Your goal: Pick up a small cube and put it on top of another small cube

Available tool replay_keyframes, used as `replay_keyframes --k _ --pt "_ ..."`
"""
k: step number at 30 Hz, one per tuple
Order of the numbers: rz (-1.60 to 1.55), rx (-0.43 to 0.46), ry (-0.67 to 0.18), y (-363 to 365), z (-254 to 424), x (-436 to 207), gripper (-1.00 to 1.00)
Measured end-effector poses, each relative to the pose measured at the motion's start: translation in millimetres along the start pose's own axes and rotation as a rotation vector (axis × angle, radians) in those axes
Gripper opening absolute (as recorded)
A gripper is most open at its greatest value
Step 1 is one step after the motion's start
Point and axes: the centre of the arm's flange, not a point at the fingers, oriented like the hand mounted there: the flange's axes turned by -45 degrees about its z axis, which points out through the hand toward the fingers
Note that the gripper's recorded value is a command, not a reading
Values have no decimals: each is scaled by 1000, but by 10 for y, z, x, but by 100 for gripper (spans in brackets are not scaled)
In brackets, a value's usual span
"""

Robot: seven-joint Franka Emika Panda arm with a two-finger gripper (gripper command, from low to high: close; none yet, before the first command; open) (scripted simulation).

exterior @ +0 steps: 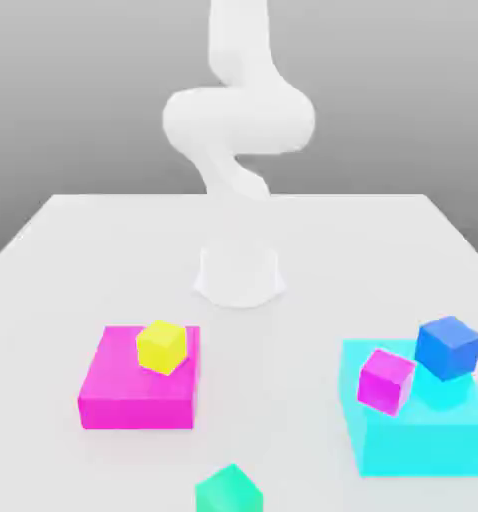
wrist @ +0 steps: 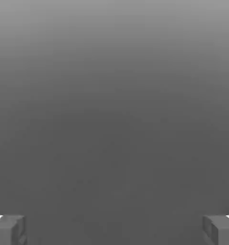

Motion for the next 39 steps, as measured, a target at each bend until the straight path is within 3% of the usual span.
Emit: replay_keyframes --k 13,27,32,33,39 --pt "-259 134 -336 48 2395 -522 0" --pt "-557 219 -685 110 4298 -2148 0" --pt "-579 223 -708 124 4811 -2647 0" --pt "-579 223 -709 125 4861 -2700 -100" --pt "-579 224 -711 124 4886 -2728 -100"
